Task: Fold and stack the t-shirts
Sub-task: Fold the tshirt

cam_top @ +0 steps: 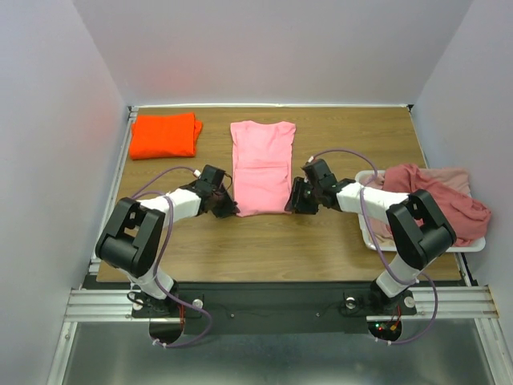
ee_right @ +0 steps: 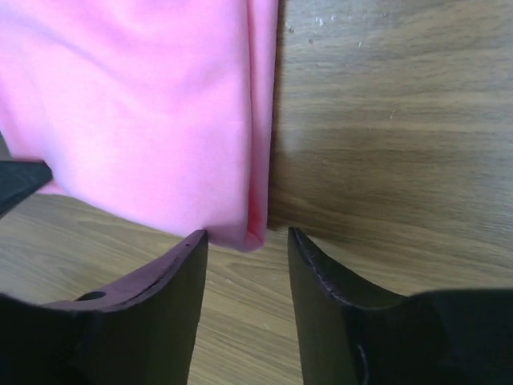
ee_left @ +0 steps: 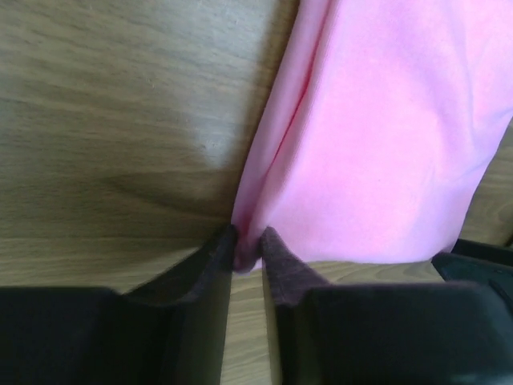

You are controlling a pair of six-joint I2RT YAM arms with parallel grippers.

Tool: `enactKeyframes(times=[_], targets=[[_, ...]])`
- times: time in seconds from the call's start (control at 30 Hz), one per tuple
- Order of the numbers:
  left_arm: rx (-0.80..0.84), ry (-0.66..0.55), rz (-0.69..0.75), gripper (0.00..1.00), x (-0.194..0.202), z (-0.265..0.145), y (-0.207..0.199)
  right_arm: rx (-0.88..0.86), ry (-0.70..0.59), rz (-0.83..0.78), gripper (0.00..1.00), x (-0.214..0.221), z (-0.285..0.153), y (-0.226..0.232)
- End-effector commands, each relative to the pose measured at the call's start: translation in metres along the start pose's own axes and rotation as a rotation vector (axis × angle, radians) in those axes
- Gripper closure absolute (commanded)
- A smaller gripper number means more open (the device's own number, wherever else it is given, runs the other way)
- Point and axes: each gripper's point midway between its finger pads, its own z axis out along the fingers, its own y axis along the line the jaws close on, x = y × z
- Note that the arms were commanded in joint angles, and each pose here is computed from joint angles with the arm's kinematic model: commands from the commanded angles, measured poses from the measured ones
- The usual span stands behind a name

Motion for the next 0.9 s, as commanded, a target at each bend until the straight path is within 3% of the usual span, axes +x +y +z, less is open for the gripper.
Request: enactKeyframes(times=[0.0, 0.1, 0.17, 0.27, 0.3, 0.47, 0.67, 0.87], targets=[[0.007, 0.041, 0.000, 0.87, 0.017, 0.002, 0.005, -0.087, -0.017, 0.018, 0.51, -0.001, -0.004, 0.018], [0.000, 0.055, -0.006, 1.00, 0.023, 0.003, 0.010, -0.084, -0.009, 0.020, 0.63, 0.006, -0.002, 0.014], [0.005, 0.061, -0.003, 1.00, 0.027, 0.002, 0.011, -0.075, 0.007, 0.022, 0.71, 0.012, 0.000, 0.009], [0.007, 0.063, 0.010, 1.00, 0.034, -0.002, 0.012, -0.086, 0.021, 0.016, 0.96, 0.023, -0.003, 0.006], [0.007, 0.064, 0.015, 1.00, 0.037, -0.003, 0.013, -0.084, 0.015, 0.013, 1.00, 0.025, -0.006, 0.004], [0.046, 0.086, 0.078, 1.00, 0.070, -0.026, 0.013, -0.144, -0.067, -0.017, 1.00, 0.035, -0.052, 0.007], [0.117, 0.098, 0.125, 1.00, 0.103, -0.070, 0.005, -0.215, -0.059, -0.033, 1.00, 0.069, -0.098, 0.008], [0.262, 0.026, 0.107, 1.00, 0.091, -0.114, -0.025, -0.250, -0.204, -0.031, 1.00, 0.050, -0.143, 0.017]])
